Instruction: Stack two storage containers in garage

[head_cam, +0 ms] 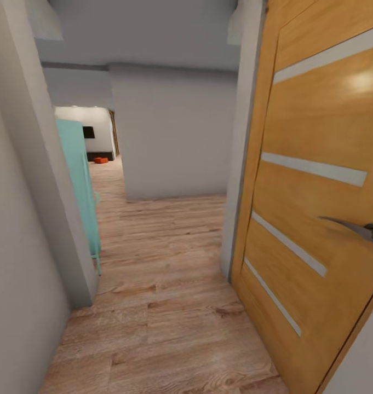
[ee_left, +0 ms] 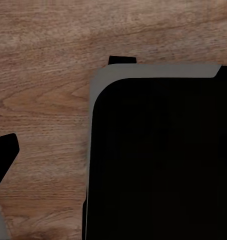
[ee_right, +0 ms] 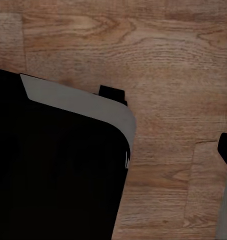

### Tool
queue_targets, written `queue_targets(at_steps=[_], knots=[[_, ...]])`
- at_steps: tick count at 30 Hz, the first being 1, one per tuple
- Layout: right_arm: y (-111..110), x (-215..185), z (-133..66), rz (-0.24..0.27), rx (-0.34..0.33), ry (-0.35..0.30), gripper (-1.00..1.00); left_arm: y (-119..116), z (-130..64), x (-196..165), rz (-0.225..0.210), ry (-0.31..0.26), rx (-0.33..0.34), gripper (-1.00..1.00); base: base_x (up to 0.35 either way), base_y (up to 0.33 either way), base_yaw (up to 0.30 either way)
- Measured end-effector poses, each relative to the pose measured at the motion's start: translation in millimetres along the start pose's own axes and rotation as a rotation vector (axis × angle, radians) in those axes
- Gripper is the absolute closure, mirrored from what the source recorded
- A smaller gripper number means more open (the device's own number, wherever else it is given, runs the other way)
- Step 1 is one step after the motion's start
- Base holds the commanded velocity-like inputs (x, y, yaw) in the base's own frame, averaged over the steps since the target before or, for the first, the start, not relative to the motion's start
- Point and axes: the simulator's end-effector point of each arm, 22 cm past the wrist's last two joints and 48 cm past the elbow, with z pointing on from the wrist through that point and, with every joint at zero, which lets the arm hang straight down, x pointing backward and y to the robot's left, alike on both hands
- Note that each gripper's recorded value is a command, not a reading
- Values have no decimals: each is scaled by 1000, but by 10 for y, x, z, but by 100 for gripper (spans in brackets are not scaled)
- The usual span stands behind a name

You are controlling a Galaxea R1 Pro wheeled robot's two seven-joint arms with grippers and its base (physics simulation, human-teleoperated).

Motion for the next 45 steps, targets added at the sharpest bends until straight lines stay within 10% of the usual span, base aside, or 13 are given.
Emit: queue_targets(at_steps=[45], knots=[[-1,2,0,1,0,0,-100,-2,0,-1,0,0,0,-100,320,0,81]])
